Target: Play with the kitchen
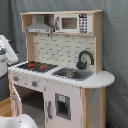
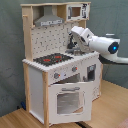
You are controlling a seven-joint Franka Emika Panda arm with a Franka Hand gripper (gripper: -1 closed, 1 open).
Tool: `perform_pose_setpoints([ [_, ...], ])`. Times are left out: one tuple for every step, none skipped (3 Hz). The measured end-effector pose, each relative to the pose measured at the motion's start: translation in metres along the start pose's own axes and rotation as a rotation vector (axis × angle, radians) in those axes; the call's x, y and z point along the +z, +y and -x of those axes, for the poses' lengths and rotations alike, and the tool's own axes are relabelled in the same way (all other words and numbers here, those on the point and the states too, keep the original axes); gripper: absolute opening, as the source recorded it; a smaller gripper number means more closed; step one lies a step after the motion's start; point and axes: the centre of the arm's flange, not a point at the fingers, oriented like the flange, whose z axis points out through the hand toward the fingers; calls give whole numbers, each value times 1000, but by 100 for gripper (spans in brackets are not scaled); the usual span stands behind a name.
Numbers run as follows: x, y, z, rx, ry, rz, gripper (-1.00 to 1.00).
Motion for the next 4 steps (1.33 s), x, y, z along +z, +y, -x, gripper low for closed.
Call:
perform_pose_setpoints([
  [18,-3,16,-54,-29,-60,100],
  [39,-14,40,-103,-85,-140,100],
  [48,-39,47,-137,-118,-235,100],
  [42,-58,43,-158,-150,-301,100],
])
